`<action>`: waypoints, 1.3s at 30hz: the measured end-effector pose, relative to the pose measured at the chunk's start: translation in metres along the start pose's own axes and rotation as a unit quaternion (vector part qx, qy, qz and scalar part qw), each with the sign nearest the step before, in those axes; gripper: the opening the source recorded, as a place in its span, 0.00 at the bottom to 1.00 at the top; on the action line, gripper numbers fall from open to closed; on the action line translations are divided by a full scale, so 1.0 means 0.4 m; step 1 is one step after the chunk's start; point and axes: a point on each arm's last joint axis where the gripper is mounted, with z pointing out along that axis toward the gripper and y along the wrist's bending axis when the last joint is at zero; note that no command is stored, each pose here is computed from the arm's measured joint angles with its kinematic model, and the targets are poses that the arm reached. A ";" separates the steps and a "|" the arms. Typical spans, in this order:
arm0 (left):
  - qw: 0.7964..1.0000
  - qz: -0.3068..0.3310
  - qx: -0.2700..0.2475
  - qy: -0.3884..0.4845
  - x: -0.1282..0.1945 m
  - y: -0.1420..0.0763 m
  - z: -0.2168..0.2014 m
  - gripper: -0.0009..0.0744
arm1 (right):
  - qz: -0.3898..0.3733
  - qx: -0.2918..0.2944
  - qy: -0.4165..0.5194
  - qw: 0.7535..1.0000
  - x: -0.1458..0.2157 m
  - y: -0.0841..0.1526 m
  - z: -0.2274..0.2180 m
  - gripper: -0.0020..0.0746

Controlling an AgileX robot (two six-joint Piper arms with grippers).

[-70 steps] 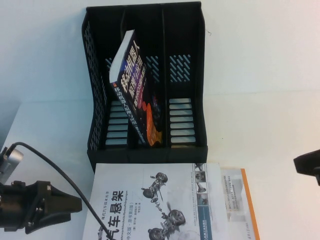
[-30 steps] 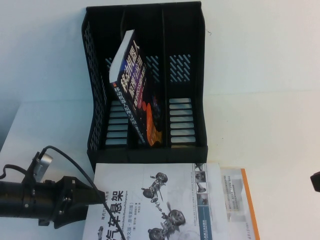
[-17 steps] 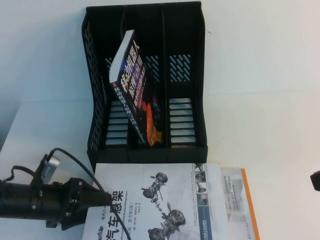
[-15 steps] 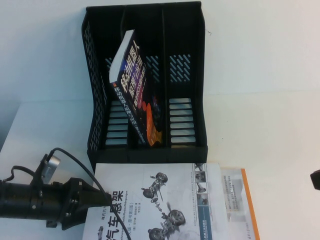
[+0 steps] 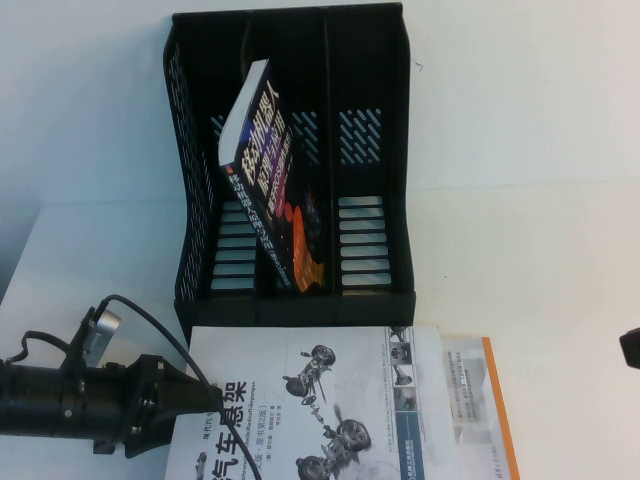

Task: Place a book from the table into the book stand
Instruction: Pick up the book with your left arm

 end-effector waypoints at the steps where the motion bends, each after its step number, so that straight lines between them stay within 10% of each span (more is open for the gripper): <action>1: 1.000 0.000 0.000 0.000 0.000 0.000 0.000 0.59 | 0.000 0.000 -0.001 1.000 -0.001 0.000 0.000 0.02; 14: 1.000 0.000 -0.004 -0.002 -0.001 0.002 0.000 0.57 | 0.002 0.003 -0.012 1.000 -0.005 -0.002 0.000 0.02; 22: 1.000 0.000 -0.010 -0.005 -0.002 0.005 0.000 0.20 | 0.011 0.008 -0.022 1.000 -0.010 -0.004 0.000 0.02; 39: 0.999 0.026 0.040 -0.003 0.005 -0.057 -0.024 0.17 | 0.014 0.009 -0.028 0.999 -0.013 -0.004 0.000 0.02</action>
